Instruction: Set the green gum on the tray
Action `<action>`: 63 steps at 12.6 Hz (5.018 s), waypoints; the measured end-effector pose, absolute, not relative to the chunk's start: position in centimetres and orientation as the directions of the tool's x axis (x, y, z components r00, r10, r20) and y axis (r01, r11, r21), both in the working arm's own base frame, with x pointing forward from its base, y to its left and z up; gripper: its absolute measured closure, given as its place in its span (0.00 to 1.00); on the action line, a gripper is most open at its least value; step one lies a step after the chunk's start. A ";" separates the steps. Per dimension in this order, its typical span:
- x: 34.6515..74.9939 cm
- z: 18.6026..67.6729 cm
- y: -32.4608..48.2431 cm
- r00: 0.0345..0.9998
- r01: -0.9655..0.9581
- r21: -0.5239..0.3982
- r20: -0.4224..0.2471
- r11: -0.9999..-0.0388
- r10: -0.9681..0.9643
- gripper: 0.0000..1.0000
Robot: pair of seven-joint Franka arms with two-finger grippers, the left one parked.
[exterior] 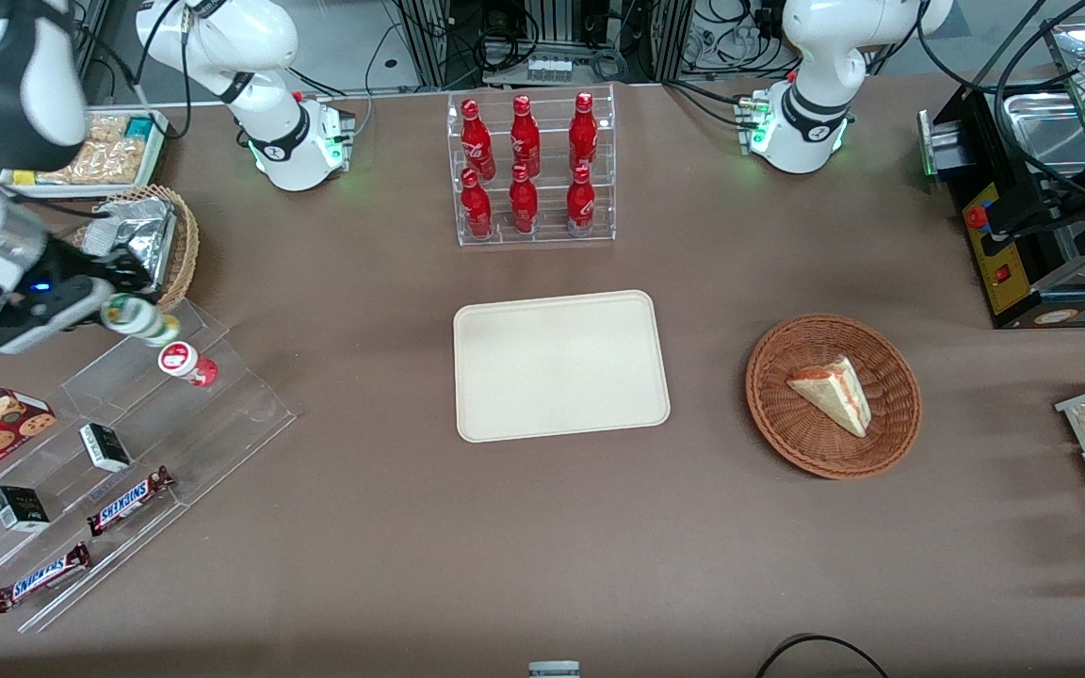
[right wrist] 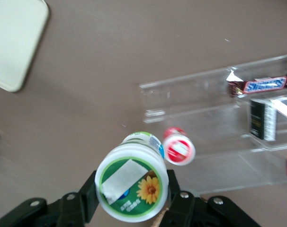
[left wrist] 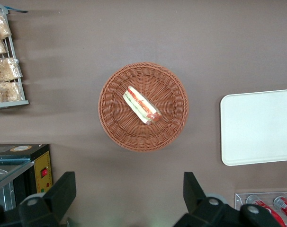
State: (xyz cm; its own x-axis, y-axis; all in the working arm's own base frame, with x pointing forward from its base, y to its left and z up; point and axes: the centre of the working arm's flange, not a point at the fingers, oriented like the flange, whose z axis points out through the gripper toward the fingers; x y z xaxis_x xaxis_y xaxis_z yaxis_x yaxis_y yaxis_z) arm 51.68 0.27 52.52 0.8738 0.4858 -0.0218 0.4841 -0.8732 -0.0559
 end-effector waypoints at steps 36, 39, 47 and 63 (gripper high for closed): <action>49.7 26.9 51.6 0.984 -0.154 -0.062 0.084 -0.986 -0.159 0.00; 52.2 35.6 47.3 0.970 -0.240 -0.056 0.027 -0.969 -0.242 0.00; 55.8 52.2 28.0 0.993 -0.081 -0.012 -0.091 -0.997 -0.079 0.00; 52.6 63.6 2.8 0.994 -0.061 -0.005 -0.092 -0.998 -0.060 0.00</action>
State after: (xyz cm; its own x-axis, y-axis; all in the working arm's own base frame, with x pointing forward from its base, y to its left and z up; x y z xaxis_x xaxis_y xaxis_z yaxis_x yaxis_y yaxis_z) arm 52.61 2.84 63.62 0.9939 -0.0605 -0.0923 -0.0612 -0.9981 -0.0049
